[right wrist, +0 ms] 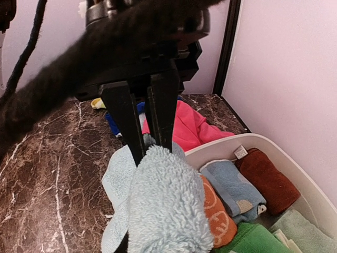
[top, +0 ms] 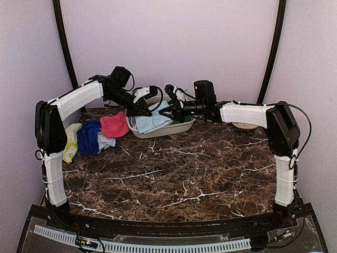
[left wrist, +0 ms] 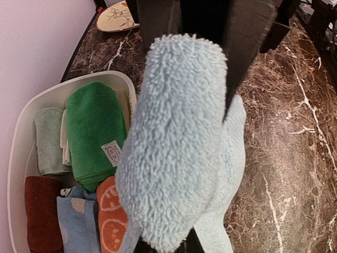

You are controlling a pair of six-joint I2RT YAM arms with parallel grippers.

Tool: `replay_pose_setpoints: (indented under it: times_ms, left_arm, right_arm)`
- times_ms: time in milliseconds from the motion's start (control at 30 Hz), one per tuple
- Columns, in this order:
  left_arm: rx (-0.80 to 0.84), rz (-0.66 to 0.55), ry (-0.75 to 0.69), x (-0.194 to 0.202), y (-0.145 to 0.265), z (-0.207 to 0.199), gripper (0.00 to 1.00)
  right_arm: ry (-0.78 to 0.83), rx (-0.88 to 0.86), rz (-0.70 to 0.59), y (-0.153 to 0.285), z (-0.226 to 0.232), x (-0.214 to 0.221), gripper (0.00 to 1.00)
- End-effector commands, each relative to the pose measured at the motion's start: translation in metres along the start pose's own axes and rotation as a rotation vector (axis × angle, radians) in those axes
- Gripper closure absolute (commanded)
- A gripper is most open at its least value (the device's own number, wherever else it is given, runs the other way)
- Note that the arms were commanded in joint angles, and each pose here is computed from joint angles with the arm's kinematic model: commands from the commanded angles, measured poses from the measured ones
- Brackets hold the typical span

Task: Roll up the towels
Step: Pass from the right arm to the left

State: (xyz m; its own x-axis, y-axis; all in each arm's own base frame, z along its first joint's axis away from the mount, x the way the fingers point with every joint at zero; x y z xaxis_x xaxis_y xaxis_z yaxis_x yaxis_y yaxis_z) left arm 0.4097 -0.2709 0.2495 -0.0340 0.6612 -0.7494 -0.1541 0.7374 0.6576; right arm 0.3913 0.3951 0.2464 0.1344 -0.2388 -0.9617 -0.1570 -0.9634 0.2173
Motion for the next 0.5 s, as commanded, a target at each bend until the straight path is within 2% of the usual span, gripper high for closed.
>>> replay_pose_setpoints:
  times_ms: [0, 100, 200, 367, 467]
  left_arm:
    - [-0.193, 0.041, 0.010, 0.001, -0.006, 0.032, 1.00]
    - [-0.639, 0.093, -0.083, 0.004, 0.006, 0.095, 1.00]
    - [-0.980, 0.086, -0.236, -0.007, 0.020, 0.142, 1.00]
    - [-1.250, 0.187, -0.357, 0.006, 0.013, 0.208, 1.00]
    - [-1.269, 0.254, -0.359, 0.029, -0.008, 0.233, 1.00]
  right_arm:
    - [0.091, 0.216, -0.118, 0.008, -0.028, -0.037, 0.57]
    - [0.061, 0.429, -0.148, 0.033, -0.057, -0.037, 0.54]
    - [0.040, 0.516, -0.218, 0.062, -0.064, -0.042, 0.54]
    - [0.040, 0.528, -0.212, 0.077, -0.055, -0.031, 0.54]
    - [0.018, 0.530, -0.202, 0.083, -0.049, -0.018, 0.55]
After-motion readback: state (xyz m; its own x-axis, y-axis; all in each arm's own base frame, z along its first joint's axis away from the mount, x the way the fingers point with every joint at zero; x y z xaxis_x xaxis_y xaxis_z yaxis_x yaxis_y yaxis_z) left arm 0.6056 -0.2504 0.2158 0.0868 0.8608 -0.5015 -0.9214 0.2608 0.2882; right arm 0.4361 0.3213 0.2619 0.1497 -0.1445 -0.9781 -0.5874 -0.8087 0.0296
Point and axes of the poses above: each gripper's point midway between its finger pads, its own y axis back along the fingers, its own z axis along the line the jaws close on, x = y × z, the point moved 5 cm from there along y, back along the fingers, and after that the axes turned 4 degrees about y, right-handed, at the moved point
